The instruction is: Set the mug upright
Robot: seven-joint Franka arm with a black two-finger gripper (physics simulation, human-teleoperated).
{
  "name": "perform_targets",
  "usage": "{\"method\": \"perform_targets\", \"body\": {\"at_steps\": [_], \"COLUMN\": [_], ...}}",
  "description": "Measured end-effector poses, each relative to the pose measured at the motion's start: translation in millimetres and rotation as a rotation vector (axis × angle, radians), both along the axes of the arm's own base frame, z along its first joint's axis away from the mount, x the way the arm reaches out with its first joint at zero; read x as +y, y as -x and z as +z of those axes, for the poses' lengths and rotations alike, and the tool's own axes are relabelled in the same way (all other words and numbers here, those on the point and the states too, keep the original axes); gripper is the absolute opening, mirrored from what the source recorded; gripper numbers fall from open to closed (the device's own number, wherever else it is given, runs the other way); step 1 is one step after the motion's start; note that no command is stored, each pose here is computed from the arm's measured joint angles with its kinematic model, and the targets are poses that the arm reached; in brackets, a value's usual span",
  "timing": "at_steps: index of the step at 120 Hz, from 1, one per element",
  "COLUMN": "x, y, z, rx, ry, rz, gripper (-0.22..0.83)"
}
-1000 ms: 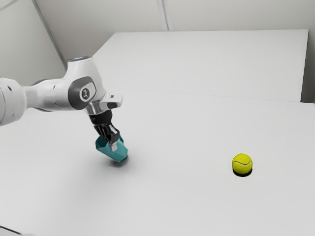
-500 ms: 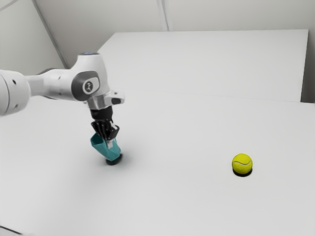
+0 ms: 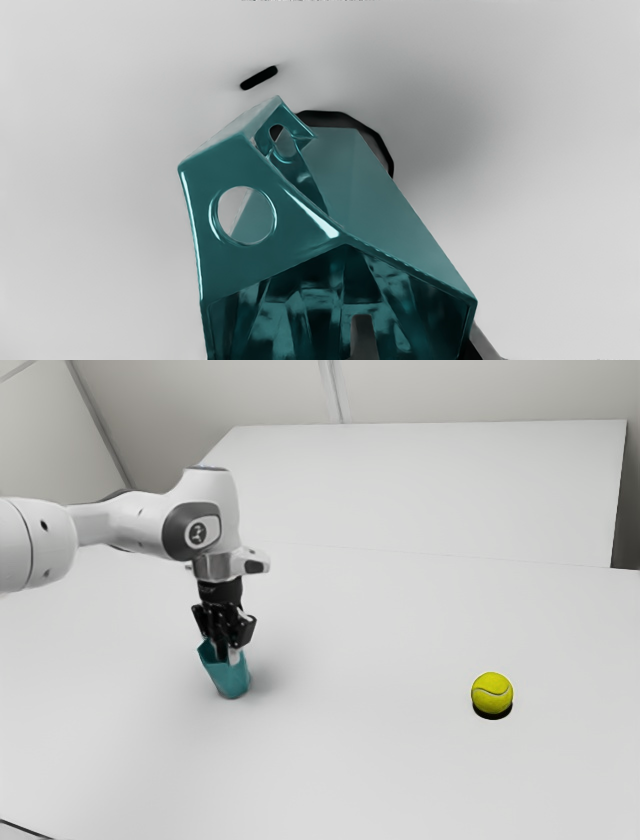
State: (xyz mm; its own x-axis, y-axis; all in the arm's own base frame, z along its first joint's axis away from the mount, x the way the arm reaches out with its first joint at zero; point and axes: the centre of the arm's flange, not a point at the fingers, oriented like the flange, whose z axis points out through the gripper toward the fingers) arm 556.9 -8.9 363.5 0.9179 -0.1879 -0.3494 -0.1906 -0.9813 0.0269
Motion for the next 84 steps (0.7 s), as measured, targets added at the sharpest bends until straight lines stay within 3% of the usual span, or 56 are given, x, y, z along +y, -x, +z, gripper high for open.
{"method": "perform_targets", "body": {"at_steps": [21, 44, 55, 63, 84], "x": [-3, -12, -20, -27, -46], "y": [2, 17, 15, 7, -5], "z": [63, 110, 133, 168, 246], "rx": [-0.095, -0.146, -0.186, -0.256, -0.398], "ry": [-0.079, -0.135, -0.124, -0.108, -0.045], "rz": [0.031, 0.057, 0.062, 0.065, 0.058], "gripper": [0.13, 0.17, 0.31, 0.39, 0.52]}}
